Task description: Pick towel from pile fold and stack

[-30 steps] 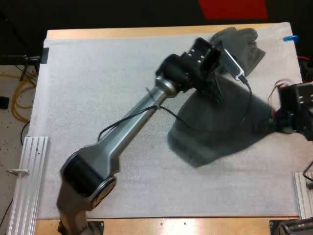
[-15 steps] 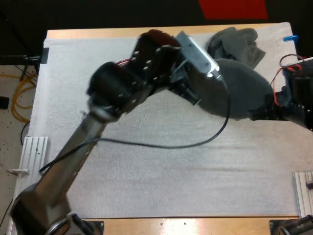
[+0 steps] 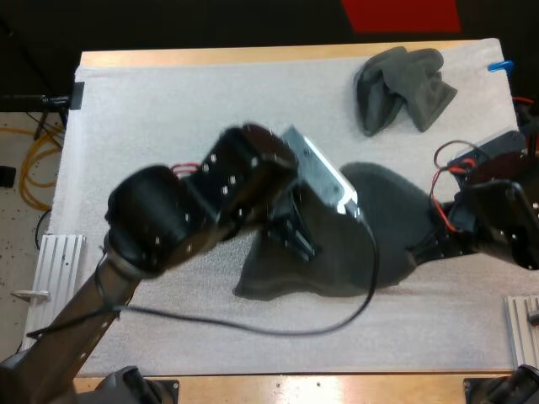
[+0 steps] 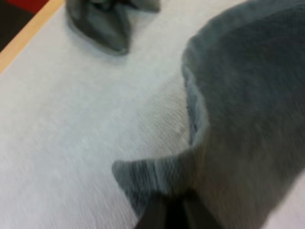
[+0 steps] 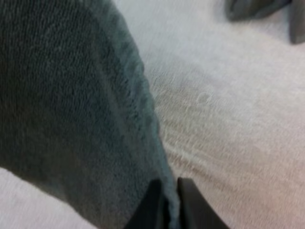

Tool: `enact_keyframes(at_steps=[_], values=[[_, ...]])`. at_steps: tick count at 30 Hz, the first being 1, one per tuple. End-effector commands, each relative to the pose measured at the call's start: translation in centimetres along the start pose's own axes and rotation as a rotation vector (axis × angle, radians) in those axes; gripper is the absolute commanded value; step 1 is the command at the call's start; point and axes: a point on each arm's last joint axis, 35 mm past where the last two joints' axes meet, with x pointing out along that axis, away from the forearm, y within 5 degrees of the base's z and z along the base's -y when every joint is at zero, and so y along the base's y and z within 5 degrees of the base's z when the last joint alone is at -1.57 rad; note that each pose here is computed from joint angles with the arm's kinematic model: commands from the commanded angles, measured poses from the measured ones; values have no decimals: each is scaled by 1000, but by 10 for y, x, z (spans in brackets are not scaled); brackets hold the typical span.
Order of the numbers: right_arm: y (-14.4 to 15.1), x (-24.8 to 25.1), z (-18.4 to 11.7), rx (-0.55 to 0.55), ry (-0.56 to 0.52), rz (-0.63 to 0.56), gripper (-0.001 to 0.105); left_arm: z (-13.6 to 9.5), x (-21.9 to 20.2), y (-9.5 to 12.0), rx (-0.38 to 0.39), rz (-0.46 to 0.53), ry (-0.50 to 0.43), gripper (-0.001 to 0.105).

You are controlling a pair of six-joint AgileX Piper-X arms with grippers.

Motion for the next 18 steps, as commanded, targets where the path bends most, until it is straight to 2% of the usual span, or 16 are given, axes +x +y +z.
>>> enact_keyframes(at_steps=[1,7,12,18], values=[[4,-8,-6,0,15,14,0,-10,-5,-4,-14,11,19,0],[18,-17,-10,5,-14,161,0,-40,1,-17,-43,-4,87,0],[21,-15,-8,10,-6,186,0,-56,12,-18,-59,8,138,0],[26,24,-4,4,118,191,0,-64,41,-15,-60,63,168,0]])
